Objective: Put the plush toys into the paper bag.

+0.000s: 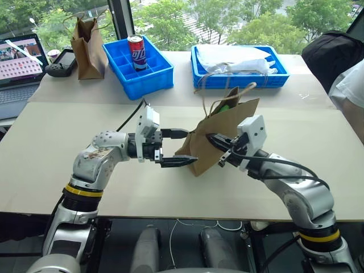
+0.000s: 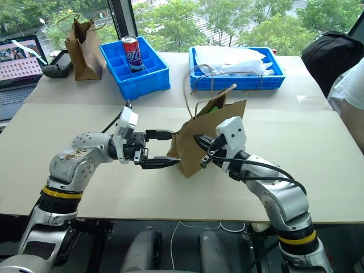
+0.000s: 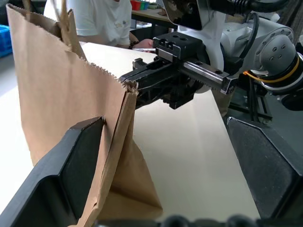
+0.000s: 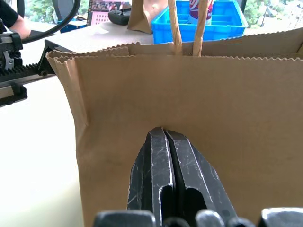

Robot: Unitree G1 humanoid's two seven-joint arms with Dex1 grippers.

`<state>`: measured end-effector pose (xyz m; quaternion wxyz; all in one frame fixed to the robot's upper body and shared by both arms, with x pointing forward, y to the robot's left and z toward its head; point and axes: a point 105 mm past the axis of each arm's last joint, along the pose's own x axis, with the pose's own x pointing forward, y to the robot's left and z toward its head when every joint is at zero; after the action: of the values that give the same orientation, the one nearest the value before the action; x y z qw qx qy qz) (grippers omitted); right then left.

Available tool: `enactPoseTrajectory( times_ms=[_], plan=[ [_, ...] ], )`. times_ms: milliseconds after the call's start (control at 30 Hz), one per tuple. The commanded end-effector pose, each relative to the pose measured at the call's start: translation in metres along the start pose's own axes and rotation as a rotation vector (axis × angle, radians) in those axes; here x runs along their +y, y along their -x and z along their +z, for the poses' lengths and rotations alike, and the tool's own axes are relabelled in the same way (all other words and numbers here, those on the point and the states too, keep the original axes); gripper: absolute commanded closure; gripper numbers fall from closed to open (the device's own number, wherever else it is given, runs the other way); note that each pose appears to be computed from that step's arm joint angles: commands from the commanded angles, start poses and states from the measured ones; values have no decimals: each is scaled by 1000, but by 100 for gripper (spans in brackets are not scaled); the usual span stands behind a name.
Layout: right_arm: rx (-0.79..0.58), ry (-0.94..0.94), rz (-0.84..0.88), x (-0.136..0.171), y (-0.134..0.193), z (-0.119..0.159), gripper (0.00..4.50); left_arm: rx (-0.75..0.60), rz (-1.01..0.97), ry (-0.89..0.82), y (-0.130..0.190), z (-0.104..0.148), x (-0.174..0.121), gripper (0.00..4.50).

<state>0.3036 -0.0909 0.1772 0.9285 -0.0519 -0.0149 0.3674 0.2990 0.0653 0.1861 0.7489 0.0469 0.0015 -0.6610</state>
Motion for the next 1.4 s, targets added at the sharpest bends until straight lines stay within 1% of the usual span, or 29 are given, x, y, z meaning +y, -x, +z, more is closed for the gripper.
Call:
enactPoseTrajectory(
  times_ms=[33, 67, 100, 200, 267, 433, 467, 533, 600, 733, 800, 900, 967, 1033, 1133, 1233, 1333, 1400],
  plan=[
    [-51, 19, -10, 1, -3, 8, 443, 35, 91, -55, -7, -1, 16, 0],
    [-52, 19, -13, 1, -3, 8, 450, 42, 116, -62, -8, -2, 20, 53],
    [-51, 17, -16, 1, -4, 7, 450, 43, 140, -48, -8, -3, 24, 67],
    [-50, 16, -23, 0, -4, 6, 450, 44, 180, -25, -10, -6, 32, 184],
    [-50, 14, -25, 0, -4, 5, 450, 39, 203, -9, -12, -7, 35, 250],
    [-40, 8, -31, 2, -2, 2, 450, -7, 204, 36, -18, -3, 34, 435],
    [-38, 6, -33, 1, -1, 2, 450, -13, 200, 42, -18, -2, 33, 448],
    [-32, 6, -35, 1, 1, 2, 450, -13, 195, 42, -18, -1, 34, 448],
    [-21, -9, -21, 0, 14, 5, 450, 3, 206, 18, -12, 1, 39, 448],
    [96, -80, 118, 14, 59, 1, 450, 11, 173, -51, 2, 13, 48, 448],
    [170, -106, 136, 13, 82, -2, 450, 20, 116, -99, 8, 18, 47, 448],
    [306, -118, 109, 2, 116, -10, 450, 34, 8, -152, 16, 21, 43, 448],
    [355, -117, 70, -9, 131, -11, 450, 39, -51, -171, 20, 22, 41, 448],
    [401, -93, 3, -26, 148, -12, 450, 64, -139, -194, 26, 19, 35, 448],
    [430, -73, -40, -38, 159, -12, 450, 55, -210, -177, 29, 18, 28, 448],
    [432, -67, -45, -40, 161, -12, 450, 153, -252, -226, 33, -1, 22, 448],
    [424, -68, -40, -40, 159, -12, 450, 180, -232, -224, 35, -9, 25, 448],
    [421, -69, -33, -39, 157, -13, 450, 244, -209, -200, 40, -21, 24, 448]
  ],
)
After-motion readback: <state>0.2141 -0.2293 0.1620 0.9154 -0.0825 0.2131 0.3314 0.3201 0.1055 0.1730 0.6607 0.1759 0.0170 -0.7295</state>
